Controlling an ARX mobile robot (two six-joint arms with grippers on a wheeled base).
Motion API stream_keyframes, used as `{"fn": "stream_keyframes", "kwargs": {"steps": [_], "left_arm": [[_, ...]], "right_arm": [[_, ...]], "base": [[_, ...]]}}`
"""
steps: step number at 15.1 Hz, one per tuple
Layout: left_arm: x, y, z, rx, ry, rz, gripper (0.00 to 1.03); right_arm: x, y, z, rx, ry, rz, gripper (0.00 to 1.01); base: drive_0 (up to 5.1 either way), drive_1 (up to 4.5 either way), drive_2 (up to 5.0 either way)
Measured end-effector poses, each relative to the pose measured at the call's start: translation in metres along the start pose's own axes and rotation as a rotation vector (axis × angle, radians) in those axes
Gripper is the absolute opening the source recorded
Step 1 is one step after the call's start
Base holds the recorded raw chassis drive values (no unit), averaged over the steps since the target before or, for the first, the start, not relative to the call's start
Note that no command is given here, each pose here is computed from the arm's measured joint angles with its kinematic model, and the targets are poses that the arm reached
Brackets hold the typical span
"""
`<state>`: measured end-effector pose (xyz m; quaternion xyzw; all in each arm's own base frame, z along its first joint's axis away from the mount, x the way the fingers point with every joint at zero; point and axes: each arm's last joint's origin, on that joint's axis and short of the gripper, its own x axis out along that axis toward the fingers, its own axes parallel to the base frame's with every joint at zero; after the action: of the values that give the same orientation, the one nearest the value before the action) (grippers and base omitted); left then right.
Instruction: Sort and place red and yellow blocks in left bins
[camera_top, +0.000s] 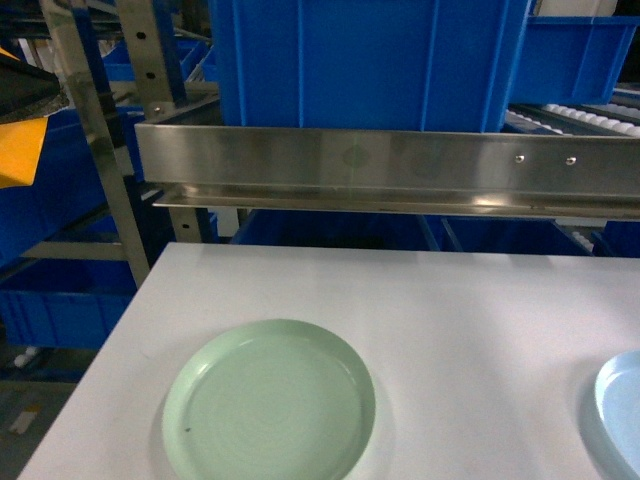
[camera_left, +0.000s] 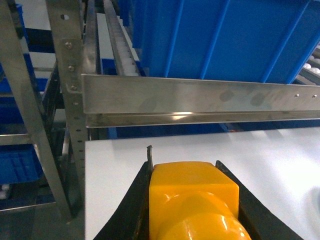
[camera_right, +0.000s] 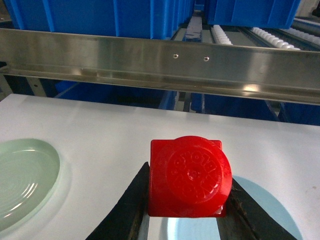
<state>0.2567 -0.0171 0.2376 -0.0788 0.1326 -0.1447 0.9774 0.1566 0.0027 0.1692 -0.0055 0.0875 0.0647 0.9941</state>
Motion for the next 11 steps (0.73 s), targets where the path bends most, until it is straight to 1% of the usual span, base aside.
{"fn": "stream_keyframes", "kwargs": {"steps": [11], "left_arm": [[-0.0001,0.0005,0.0003,0.0,-0.002,0.003,0.26]], "right_arm": [[0.0,0.0,-0.0002,0.0,0.002,0.0,0.29]], "base": [[-5.0,2.44,2.4]]}}
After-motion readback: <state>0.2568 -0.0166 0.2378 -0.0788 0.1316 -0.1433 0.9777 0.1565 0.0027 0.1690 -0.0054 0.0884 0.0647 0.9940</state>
